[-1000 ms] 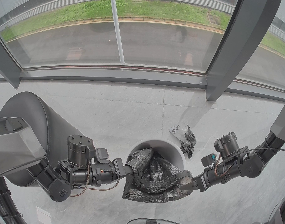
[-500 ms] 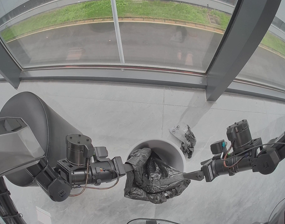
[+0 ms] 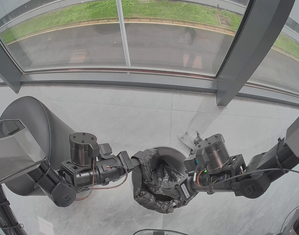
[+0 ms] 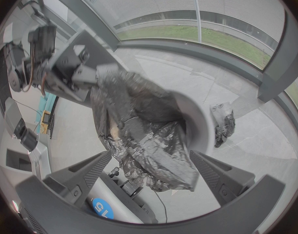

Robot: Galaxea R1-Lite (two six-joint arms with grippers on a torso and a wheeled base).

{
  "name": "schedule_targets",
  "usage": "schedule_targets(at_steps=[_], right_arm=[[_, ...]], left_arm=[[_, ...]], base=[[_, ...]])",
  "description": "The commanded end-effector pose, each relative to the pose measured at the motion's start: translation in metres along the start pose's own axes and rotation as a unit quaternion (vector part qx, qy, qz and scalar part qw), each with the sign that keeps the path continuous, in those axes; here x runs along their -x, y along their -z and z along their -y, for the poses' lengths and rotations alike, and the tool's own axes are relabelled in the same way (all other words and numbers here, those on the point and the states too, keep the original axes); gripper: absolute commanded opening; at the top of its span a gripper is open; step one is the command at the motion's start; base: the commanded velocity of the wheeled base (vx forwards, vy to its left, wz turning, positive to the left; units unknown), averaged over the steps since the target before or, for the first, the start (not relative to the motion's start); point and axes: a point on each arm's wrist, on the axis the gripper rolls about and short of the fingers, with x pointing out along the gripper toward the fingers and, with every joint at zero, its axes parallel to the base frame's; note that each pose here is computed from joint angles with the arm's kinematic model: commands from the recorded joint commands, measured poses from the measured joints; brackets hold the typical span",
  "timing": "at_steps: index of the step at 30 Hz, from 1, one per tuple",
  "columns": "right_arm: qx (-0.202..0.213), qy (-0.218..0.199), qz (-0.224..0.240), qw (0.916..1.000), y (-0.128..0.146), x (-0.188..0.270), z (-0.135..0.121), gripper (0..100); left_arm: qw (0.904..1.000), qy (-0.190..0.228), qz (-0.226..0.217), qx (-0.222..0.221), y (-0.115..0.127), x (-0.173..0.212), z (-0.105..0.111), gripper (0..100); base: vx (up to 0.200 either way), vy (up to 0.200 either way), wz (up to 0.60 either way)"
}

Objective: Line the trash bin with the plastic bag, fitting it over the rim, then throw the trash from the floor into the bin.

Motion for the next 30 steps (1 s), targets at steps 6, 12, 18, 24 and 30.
schedule_targets(at_steps=[6,12,18,24,30], right_arm=[[0.016,-0.01,-0.056,0.9983,0.024,-0.026,-0.013,100],[0.015,-0.006,-0.075,0.9971,0.031,-0.04,-0.012,100],[0.012,0.015,-0.074,0.9971,0.029,-0.052,-0.008,100],[0.004,0.026,-0.065,0.9976,0.022,-0.06,0.002,100],[-0.004,0.034,-0.055,0.9979,0.015,-0.065,0.01,100]], left_arm=[[0.9997,0.017,0.014,-0.007,-0.006,0.005,0.012,0],[0.9996,0.02,0.015,-0.009,-0.006,0.006,0.014,0],[0.9996,0.02,0.016,-0.009,-0.006,0.007,0.014,0],[0.9997,0.018,0.014,-0.008,-0.005,0.007,0.013,0],[0.9998,0.016,0.013,-0.007,-0.004,0.008,0.012,0]], base=[[0.0,0.0,0.0],[0.0,0.0,0.0],[0.0,0.0,0.0],[0.0,0.0,0.0],[0.0,0.0,0.0]])
